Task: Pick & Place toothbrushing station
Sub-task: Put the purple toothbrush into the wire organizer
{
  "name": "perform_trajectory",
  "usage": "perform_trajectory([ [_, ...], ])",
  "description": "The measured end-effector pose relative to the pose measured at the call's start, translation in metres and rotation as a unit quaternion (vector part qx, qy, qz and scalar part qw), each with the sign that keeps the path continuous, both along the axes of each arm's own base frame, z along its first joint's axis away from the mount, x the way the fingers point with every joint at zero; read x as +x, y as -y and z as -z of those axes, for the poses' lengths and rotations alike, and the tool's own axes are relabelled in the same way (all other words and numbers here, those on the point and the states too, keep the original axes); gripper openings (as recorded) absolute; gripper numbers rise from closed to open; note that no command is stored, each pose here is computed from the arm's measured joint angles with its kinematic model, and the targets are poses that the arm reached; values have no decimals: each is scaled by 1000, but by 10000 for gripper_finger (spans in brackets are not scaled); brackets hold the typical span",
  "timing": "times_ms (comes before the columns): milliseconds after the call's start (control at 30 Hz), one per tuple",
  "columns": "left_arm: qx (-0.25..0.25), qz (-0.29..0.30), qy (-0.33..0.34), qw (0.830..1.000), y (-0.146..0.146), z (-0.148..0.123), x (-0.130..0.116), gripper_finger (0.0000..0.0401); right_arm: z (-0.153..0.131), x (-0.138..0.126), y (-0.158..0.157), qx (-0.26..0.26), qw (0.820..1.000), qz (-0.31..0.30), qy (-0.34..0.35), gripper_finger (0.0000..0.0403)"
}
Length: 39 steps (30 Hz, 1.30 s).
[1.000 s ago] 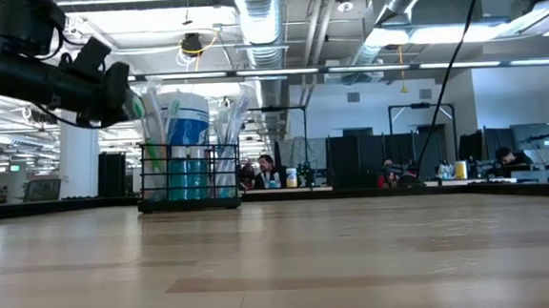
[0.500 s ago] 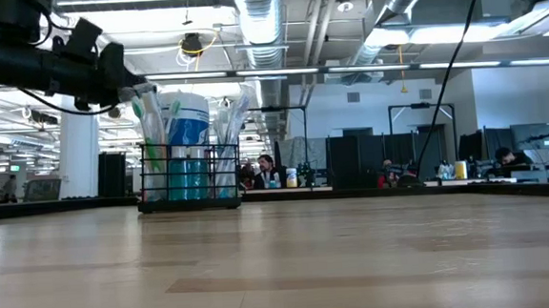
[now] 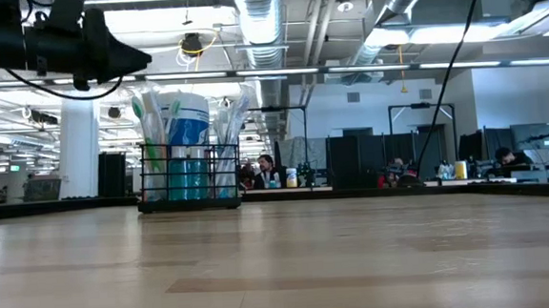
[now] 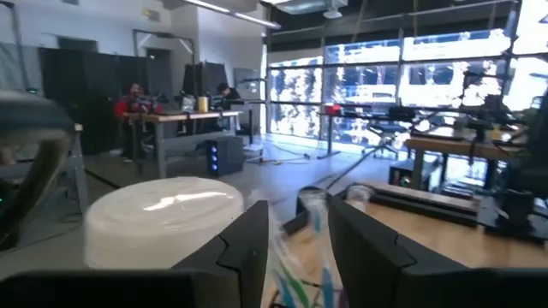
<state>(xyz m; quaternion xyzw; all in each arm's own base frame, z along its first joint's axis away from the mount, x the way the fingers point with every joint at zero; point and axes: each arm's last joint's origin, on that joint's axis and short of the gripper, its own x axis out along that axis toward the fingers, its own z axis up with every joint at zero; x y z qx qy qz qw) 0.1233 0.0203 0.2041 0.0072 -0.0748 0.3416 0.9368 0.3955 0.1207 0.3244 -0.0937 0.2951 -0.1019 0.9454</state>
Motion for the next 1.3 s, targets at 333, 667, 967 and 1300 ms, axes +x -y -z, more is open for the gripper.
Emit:
perform_trajectory([
  [333, 2, 62, -27, 998, 18, -11, 15, 117, 18, -18, -5, 69, 991, 3, -116, 82],
  [667, 6, 94, -71, 993, 31, -17, 39, 117, 64, -42, -32, 108, 971, -25, -214, 82],
  [967, 7, 124, -90, 988, 44, -20, 52, 117, 84, -64, -64, 126, 962, -50, -237, 82],
  [1300, 7, 154, -81, 985, 50, -22, 55, 117, 95, -89, -101, 177, 951, -54, -250, 82],
])
